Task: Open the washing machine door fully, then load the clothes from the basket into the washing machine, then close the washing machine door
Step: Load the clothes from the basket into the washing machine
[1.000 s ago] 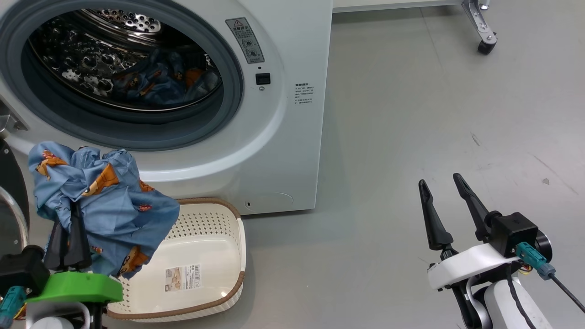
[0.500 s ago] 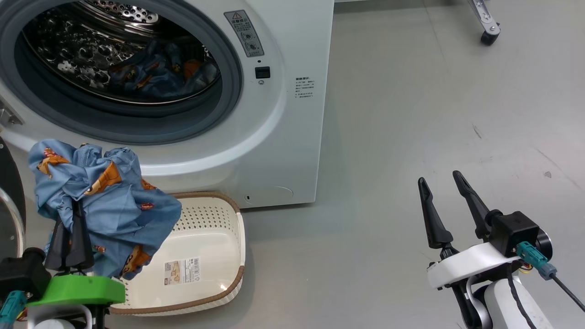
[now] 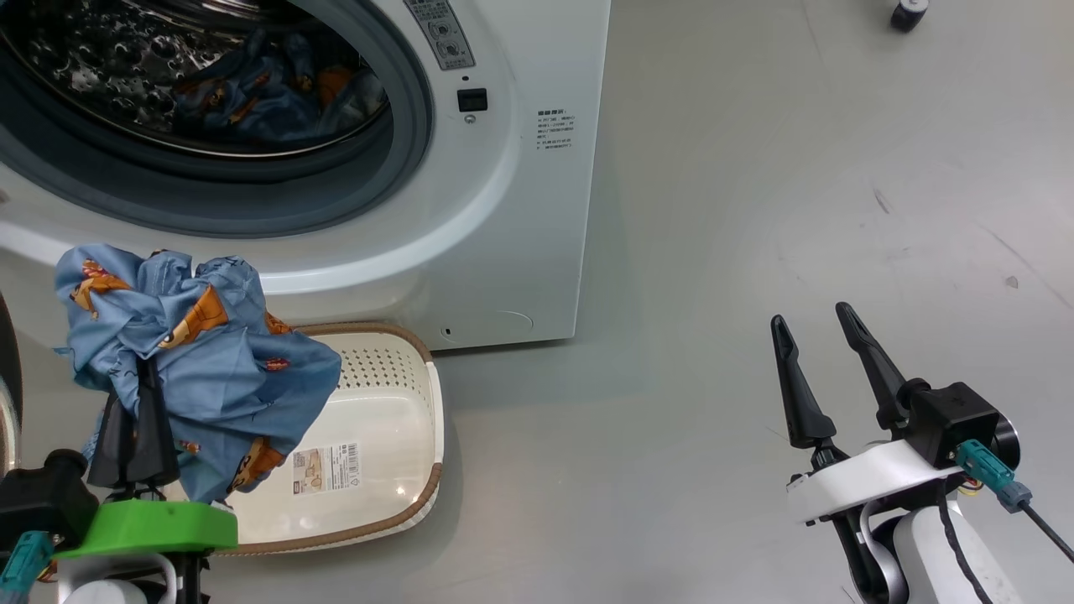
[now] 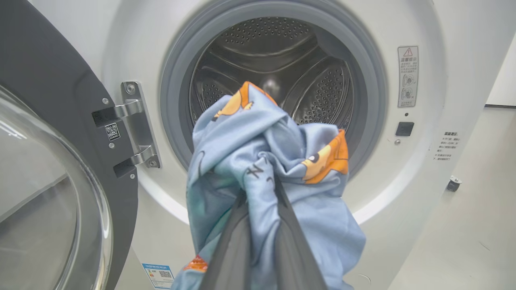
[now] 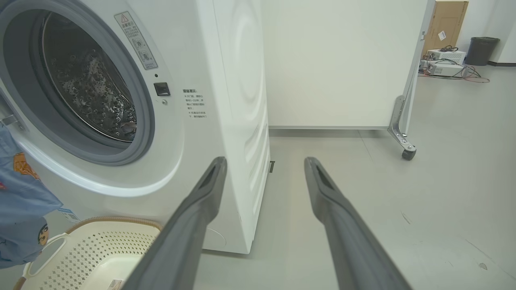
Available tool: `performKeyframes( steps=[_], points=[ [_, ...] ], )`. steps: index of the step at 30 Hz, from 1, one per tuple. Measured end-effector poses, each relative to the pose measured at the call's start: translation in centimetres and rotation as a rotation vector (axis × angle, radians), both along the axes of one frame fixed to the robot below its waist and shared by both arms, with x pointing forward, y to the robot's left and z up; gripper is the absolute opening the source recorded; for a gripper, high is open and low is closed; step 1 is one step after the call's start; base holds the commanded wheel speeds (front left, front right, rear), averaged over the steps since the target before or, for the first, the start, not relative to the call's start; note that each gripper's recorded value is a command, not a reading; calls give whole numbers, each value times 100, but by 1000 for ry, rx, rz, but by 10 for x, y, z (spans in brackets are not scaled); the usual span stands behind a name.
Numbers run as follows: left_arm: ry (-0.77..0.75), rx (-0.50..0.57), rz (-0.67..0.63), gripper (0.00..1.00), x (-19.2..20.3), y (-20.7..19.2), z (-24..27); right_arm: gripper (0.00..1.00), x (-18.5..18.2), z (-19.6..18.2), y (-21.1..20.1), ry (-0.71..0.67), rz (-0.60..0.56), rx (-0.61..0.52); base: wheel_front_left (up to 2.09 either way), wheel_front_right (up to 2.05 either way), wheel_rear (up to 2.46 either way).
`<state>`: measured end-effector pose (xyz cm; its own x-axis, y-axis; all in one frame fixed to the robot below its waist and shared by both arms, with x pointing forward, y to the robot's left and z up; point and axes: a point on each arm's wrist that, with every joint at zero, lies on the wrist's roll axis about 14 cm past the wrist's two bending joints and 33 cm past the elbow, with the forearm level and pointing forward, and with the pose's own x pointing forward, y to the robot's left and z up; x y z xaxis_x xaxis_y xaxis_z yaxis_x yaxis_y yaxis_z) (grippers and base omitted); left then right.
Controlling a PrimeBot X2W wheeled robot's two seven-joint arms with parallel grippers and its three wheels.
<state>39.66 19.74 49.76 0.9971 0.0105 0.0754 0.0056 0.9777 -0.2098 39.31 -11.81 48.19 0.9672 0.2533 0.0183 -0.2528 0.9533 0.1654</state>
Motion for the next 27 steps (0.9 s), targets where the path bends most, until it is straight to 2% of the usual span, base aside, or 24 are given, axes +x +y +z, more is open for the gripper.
performKeyframes(
  steps=[27],
  points=[
    [19,-24,-38,0,85,-16,-32,100,33,-47,-8,104,-23,-1,0,0,0]
  ],
)
